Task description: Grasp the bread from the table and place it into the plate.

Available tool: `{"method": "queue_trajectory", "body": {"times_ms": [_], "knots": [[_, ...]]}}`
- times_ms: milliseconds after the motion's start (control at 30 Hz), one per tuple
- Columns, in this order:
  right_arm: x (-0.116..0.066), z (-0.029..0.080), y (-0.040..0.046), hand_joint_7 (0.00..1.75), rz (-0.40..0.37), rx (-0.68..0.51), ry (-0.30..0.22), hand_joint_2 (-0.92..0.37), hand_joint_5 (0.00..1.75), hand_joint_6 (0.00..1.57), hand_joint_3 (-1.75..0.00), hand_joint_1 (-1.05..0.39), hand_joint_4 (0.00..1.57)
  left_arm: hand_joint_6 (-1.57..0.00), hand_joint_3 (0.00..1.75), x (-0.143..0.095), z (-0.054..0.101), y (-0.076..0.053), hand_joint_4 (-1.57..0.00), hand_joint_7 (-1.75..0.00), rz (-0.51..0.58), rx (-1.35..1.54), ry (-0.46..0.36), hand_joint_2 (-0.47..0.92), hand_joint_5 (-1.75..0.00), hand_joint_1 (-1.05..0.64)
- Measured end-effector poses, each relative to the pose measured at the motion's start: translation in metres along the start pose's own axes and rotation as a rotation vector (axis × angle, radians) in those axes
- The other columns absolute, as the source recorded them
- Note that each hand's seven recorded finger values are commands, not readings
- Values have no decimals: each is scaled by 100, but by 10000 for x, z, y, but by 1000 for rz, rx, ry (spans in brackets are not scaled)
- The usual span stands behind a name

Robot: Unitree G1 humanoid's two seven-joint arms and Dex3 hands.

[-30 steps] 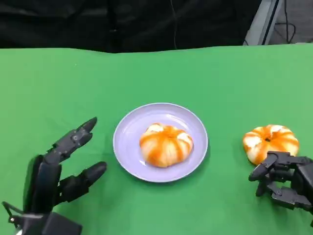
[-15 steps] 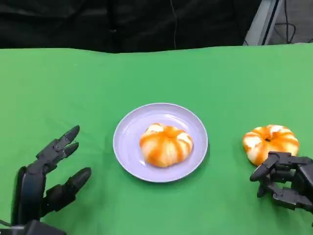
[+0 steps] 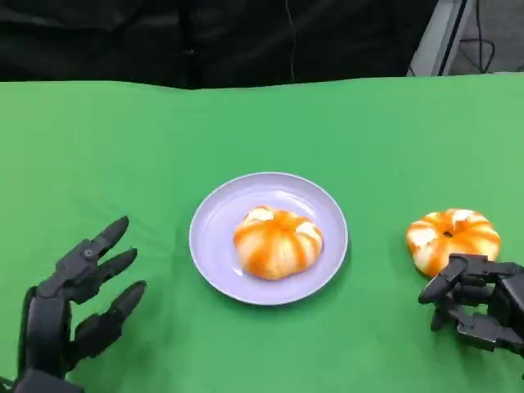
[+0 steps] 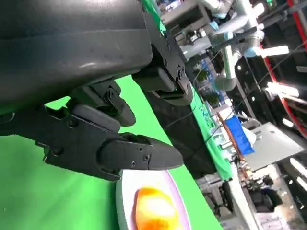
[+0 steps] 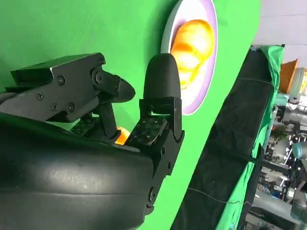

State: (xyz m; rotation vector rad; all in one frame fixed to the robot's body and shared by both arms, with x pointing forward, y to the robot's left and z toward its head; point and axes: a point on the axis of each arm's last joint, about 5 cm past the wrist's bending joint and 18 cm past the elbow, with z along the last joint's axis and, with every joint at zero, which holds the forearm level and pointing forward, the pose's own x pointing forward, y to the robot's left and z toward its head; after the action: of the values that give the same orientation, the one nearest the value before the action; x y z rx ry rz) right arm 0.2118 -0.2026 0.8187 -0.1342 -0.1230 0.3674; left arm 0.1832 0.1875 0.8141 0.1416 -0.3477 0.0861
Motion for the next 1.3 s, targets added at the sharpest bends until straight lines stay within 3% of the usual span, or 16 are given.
{"method": "queue_trajectory", "body": {"times_ms": [100, 200, 467, 700, 867, 1000, 1133, 1167, 1200, 1300], "knots": [[0, 0, 0, 101, -2, 0, 0, -79, 141, 92, -71, 11, 88, -69, 12, -3, -11, 2, -87, -1, 5, -45, 23, 91, 0, -18], [0, 0, 0, 100, -4, 0, 0, -79, 141, 93, -71, 11, 88, -70, 9, -20, -38, -17, -87, -1, 25, -113, 73, 91, 0, -17], [0, 0, 0, 100, -5, 0, 0, -78, 140, 93, -71, 11, 88, -70, 7, -30, -50, 10, -87, 0, 15, -148, 83, 92, 0, -17], [0, 0, 0, 101, -7, -1, 0, -78, 140, 93, -71, 10, 88, -78, 25, -53, -95, -25, -93, -2, 67, -225, 166, 92, -2, 1], [1, 0, 2, 101, -11, -3, 1, -78, 140, 93, -72, 9, 88, -79, 32, -40, -95, -31, -95, -2, 70, -236, 172, 92, -2, 5], [2, 0, 2, 100, -12, -3, 1, -78, 139, 93, -72, 10, 88, -93, 34, -29, -94, -30, -109, -7, 68, -229, 180, 92, -8, 4], [4, 1, 5, 100, -18, -9, 3, -78, 139, 93, -72, 10, 89, -96, 34, -20, -93, -36, -111, -6, 73, -219, 189, 92, -8, 4], [4, 1, 6, 100, -17, -12, 4, -78, 138, 93, -72, 10, 89, -107, 35, -18, -92, -36, -113, -8, 73, -218, 191, 92, -31, 2], [4, 1, 6, 100, -16, -13, 5, -78, 139, 93, -72, 10, 89, -115, 37, -17, -93, -36, -102, -7, 73, -217, 192, 92, -69, 2], [6, 2, 5, 100, -13, -13, 4, -78, 139, 93, -72, 10, 88, -126, 39, -17, -95, -37, -94, -10, 72, -213, 198, 92, -106, 1]]}}
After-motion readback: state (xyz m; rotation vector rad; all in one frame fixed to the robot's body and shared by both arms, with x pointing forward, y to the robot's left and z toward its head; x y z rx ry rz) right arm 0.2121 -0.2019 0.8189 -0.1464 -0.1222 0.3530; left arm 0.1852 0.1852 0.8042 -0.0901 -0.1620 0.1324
